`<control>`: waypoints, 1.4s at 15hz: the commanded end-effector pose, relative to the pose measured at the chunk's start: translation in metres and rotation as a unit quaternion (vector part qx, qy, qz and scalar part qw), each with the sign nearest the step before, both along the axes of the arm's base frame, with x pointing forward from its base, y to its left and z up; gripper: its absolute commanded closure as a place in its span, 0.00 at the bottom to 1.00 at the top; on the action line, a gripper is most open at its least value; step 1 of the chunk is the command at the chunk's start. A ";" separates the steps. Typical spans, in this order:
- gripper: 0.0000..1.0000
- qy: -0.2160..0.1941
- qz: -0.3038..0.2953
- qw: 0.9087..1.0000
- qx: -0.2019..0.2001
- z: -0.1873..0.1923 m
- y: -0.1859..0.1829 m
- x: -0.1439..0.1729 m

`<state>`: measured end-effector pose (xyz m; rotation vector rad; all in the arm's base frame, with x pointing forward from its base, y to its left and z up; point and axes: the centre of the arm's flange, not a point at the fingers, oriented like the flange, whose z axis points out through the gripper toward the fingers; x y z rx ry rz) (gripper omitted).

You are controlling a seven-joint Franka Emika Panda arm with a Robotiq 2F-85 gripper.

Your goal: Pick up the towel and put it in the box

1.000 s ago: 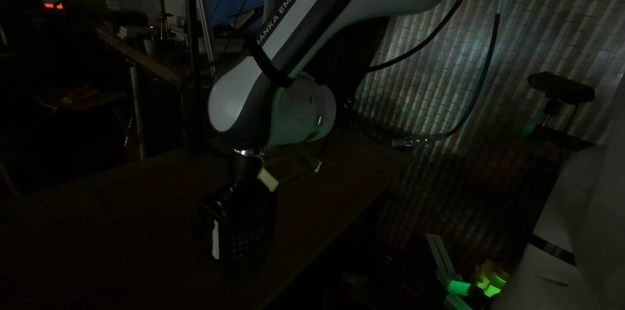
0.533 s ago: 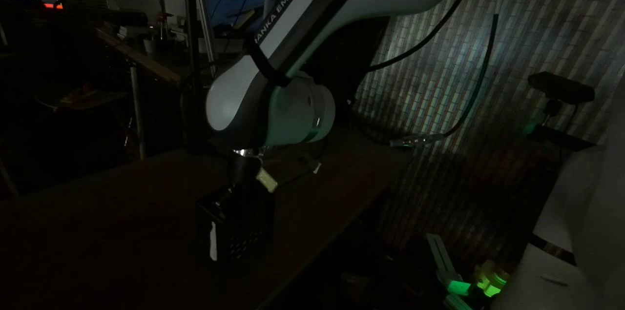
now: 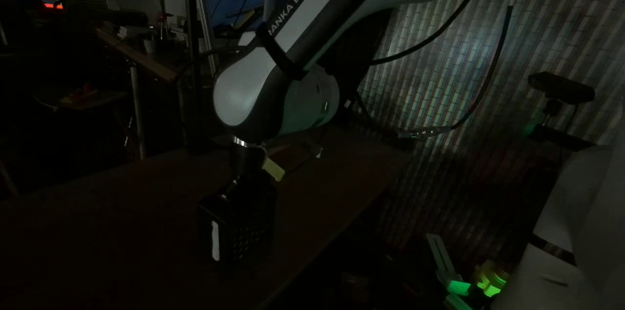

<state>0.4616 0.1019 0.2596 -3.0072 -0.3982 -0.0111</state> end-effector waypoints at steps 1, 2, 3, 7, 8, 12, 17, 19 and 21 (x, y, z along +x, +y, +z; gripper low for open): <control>0.88 -0.005 0.011 0.999 -0.030 0.037 -0.001 0.004; 0.88 -0.006 0.015 0.999 -0.034 0.043 -0.001 0.005; 0.88 -0.008 0.018 0.999 -0.038 0.049 -0.001 0.006; 0.88 -0.013 0.023 0.999 -0.048 0.067 -0.002 0.012; 0.88 -0.014 0.023 0.998 -0.049 0.071 -0.003 0.013; 0.88 -0.028 0.017 0.997 -0.065 0.092 -0.017 0.018; 0.88 -0.047 0.005 0.995 -0.087 0.120 -0.043 0.025; 0.88 -0.058 0.002 0.994 -0.096 0.132 -0.051 0.027; 0.88 -0.071 -0.003 0.992 -0.103 0.143 -0.057 0.027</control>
